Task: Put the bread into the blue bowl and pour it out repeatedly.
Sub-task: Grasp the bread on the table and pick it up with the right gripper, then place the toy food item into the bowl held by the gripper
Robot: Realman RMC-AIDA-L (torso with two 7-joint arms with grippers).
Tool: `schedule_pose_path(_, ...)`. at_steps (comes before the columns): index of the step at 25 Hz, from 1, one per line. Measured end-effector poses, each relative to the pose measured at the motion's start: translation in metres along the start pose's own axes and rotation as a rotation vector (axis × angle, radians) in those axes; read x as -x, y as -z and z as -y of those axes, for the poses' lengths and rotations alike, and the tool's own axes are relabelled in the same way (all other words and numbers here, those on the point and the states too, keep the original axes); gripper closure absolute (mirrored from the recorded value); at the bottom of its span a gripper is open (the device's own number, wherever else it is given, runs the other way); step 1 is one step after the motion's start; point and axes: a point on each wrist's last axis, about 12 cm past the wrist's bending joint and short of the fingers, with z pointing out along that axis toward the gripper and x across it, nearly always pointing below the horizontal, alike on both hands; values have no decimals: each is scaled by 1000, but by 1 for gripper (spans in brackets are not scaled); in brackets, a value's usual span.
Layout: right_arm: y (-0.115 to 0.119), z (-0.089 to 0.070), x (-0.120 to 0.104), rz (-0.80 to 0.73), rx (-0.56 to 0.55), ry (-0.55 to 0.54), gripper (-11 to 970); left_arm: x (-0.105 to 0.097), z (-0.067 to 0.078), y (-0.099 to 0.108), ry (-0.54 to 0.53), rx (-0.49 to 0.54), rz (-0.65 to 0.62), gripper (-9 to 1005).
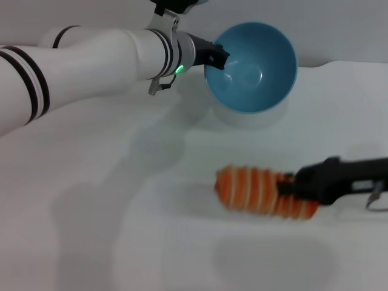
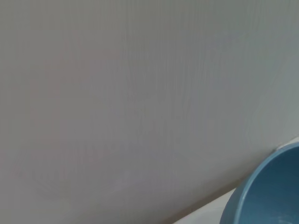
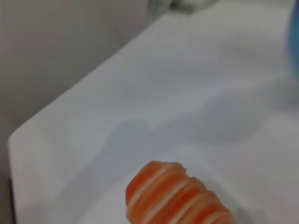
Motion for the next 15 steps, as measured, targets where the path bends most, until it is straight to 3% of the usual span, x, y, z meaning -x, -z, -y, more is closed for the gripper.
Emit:
schedule_pose_path(7, 52, 11, 14, 137, -119, 17, 779, -2, 0, 0, -8, -3, -5, 998)
schedule_pose_path(12, 86, 16, 20, 230, -232, 31, 785, -3, 10, 1, -44, -37, -25, 998)
schedule_pose_path(15, 94, 20, 24, 275, -258, 25, 787, -3, 20, 1, -74, -71, -51, 998)
